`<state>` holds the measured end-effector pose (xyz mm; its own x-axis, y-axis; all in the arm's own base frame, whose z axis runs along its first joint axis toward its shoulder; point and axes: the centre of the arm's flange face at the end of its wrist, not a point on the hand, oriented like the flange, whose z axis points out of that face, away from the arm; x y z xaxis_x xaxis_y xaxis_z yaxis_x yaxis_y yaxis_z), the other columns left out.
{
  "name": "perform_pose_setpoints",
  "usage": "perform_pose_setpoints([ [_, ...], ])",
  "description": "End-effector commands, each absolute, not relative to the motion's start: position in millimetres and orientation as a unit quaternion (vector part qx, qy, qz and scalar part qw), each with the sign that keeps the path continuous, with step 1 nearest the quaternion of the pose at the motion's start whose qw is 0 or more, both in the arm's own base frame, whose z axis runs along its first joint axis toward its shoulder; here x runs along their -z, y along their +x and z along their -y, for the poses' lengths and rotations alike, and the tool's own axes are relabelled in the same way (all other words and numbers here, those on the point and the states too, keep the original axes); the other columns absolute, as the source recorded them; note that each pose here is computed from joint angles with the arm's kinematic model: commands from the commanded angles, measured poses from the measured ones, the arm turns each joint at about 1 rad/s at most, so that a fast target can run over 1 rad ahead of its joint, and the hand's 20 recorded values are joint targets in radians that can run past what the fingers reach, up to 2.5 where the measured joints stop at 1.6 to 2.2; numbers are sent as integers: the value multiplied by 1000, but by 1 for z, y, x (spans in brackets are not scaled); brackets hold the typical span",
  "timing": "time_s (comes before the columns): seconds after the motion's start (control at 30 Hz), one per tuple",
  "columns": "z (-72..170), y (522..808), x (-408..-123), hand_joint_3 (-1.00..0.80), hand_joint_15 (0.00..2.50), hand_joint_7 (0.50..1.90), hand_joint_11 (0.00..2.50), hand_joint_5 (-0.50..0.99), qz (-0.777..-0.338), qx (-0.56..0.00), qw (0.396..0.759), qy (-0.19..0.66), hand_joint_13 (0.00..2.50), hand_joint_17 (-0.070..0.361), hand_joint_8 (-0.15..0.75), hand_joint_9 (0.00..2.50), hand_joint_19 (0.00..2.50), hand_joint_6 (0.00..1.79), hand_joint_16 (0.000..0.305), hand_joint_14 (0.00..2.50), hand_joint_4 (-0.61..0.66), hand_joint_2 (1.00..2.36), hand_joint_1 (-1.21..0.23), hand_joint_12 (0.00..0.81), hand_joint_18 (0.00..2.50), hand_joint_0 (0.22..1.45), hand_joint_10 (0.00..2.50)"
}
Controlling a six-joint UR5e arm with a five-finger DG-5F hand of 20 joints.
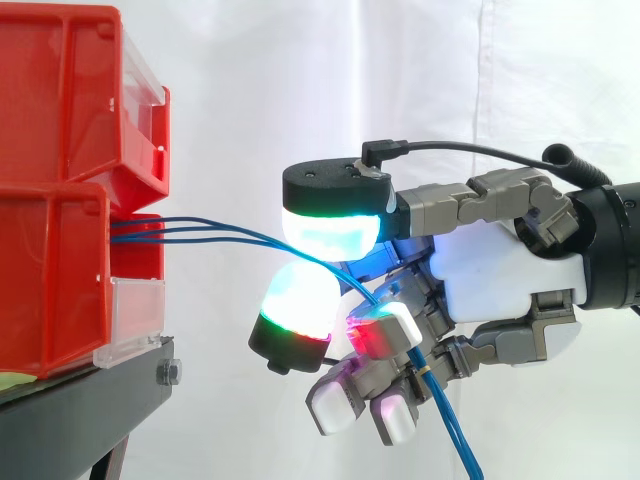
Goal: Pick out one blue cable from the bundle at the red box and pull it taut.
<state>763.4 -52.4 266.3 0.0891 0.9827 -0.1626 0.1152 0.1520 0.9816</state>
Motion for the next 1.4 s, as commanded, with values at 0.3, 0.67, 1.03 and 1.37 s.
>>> perform_pose_setpoints([
  [0.3,53,763,-266,-126,515,890,1043,-177,-540,-405,533,510,911,141,320,1186,723,908,62,23,41,1025,-784,400,773,680,32],
  [0.67,53,762,-265,-367,523,900,1050,-169,-541,-406,529,513,940,137,314,1251,709,930,61,22,0,1011,-830,393,784,748,32],
  [1.03,53,762,-265,-500,542,942,1081,-164,-541,-406,529,513,967,132,307,1296,704,937,59,23,-86,1000,-834,389,787,801,33],
  [1.37,53,760,-263,-500,565,934,1103,-160,-548,-400,523,516,1019,111,275,1343,628,948,49,24,-148,1000,-918,355,786,822,34],
])
